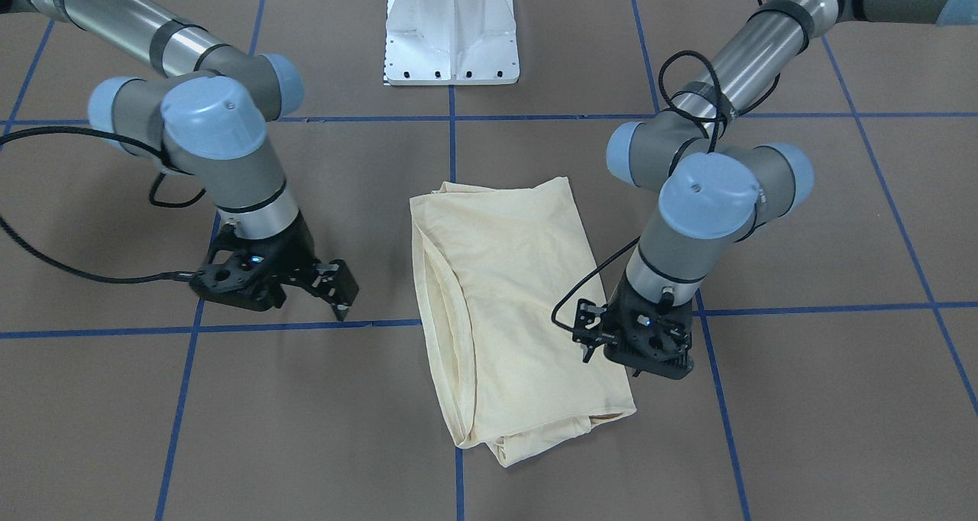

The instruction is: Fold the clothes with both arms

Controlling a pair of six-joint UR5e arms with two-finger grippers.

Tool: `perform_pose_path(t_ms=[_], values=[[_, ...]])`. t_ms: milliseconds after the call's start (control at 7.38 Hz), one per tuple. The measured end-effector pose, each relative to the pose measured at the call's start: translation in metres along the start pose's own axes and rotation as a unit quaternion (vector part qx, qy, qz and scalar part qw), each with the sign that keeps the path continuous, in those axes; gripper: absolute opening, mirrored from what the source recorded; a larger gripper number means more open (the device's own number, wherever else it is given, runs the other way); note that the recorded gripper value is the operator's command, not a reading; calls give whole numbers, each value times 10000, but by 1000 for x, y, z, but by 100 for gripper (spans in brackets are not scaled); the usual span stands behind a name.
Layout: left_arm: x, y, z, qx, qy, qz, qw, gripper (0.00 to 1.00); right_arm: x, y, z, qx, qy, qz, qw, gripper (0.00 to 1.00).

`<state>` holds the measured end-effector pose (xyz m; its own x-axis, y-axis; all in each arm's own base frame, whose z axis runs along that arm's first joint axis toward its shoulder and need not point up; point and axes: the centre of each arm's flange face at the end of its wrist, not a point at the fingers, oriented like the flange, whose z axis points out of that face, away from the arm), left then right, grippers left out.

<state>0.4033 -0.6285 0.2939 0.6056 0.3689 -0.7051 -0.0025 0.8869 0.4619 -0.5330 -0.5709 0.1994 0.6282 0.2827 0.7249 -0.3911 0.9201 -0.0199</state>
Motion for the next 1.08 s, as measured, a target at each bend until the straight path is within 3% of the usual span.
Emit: perform_pose_path(t_ms=[407, 678, 1085], values=[[-2, 7, -7, -19, 90, 27, 10000, 100, -76, 25, 44, 7, 710, -869, 9937, 98], [-1, 7, -8, -11, 103, 36, 9999, 100, -79, 53, 69, -45, 1036, -1631, 9811, 98], [1, 10, -11, -52, 173, 38, 9998, 100, -77, 71, 86, -93, 1403, -2332, 9622, 97]])
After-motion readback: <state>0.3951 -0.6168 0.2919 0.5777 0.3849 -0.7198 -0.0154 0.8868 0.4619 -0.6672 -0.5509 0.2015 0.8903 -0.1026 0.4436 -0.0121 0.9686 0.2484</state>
